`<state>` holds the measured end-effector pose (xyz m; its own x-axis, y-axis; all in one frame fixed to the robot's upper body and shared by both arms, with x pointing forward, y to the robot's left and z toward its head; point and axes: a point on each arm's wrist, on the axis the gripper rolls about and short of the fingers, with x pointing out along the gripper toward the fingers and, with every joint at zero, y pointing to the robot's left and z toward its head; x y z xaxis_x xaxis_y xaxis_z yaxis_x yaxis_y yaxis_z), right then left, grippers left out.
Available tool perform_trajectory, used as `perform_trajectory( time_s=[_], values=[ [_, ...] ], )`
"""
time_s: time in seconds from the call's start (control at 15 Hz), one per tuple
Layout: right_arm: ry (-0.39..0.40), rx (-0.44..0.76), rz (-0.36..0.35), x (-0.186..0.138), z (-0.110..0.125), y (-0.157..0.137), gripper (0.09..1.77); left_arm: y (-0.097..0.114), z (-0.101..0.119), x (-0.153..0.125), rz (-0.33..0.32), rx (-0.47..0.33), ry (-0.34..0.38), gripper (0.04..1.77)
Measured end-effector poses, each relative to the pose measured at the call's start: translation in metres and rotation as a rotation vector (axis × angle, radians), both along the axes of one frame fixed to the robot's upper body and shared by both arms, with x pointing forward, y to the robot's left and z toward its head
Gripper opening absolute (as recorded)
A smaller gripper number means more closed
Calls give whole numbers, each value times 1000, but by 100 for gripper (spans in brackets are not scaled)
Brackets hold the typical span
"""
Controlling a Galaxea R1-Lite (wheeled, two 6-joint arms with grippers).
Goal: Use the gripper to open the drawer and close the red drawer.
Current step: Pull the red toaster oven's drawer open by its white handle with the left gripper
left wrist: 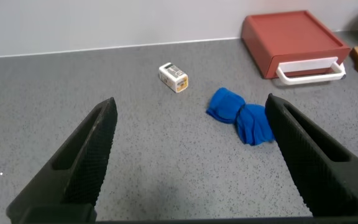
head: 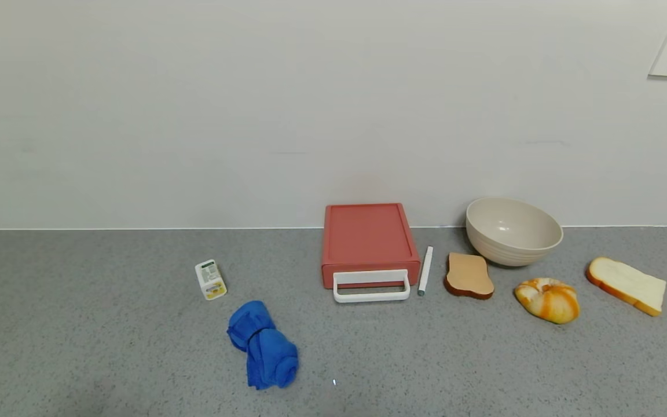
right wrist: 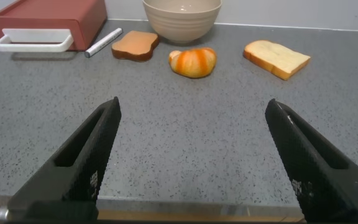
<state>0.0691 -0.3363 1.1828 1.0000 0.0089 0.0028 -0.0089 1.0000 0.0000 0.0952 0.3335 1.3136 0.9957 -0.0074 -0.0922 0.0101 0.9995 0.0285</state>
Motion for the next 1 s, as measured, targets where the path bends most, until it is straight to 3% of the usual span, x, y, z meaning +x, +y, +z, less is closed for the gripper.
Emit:
perform_trajectory(
  time_s=[0.27, 0.53, 0.73, 1.0],
  values=[
    [0, 1, 0, 0, 0, 0, 171, -1, 56, 66, -7, 10, 187, 172],
    [0, 3, 0, 0, 0, 0, 171, -9, 88, 146, -30, -25, 386, 172],
    [0, 3, 0, 0, 0, 0, 171, -33, 96, 203, -39, -65, 467, 172],
    [0, 3, 0, 0, 0, 0, 171, -88, 90, 263, -51, -65, 552, 172]
  ],
)
